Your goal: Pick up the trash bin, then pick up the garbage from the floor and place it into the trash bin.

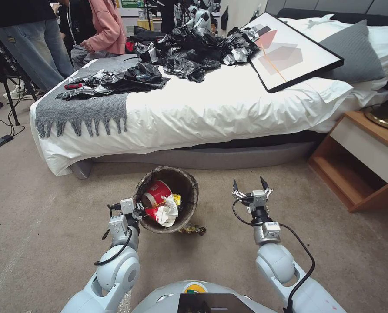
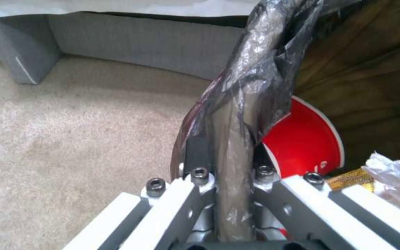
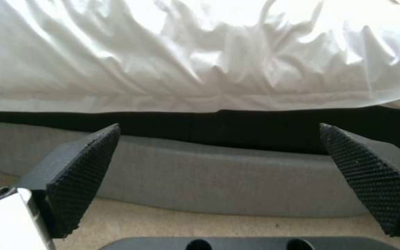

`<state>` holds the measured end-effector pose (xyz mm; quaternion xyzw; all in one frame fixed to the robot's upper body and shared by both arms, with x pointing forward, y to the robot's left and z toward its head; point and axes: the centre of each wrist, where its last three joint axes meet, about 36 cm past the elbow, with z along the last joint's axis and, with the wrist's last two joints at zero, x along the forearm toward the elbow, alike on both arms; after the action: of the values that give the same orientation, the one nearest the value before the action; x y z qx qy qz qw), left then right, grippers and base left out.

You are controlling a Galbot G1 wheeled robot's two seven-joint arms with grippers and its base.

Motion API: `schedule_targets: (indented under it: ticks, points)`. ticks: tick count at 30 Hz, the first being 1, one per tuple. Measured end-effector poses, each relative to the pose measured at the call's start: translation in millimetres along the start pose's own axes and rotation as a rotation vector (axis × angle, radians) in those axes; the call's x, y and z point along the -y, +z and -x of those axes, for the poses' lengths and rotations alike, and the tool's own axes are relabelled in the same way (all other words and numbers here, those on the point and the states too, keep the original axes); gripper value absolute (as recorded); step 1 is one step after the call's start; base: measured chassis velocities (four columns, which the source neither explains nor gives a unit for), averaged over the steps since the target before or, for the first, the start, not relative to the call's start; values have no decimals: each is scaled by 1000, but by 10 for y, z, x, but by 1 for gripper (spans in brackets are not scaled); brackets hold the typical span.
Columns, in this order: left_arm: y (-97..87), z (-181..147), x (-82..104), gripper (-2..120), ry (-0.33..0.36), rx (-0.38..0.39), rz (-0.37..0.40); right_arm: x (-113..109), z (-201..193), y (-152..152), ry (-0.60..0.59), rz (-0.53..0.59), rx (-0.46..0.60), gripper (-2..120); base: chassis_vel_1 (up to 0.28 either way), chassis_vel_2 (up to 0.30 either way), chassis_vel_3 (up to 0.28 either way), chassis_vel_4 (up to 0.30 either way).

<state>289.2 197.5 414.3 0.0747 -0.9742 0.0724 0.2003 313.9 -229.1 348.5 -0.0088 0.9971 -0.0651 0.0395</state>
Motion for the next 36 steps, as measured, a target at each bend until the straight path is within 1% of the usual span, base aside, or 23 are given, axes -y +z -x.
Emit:
schedule_targets:
  ticks: [12,29,36]
  points:
    - [-7,-1,2,0,-1,1,-6,-33,24,-1,-10,2,3,100,19,15,14,14]
    - [-2,-7,5,0,-5,1,-7,-60,79,0,-21,0,5,100,86,82,89,91]
    - [6,-15,2,0,-11,8,5,-91,84,13,-23,2,3,100,48,46,54,52]
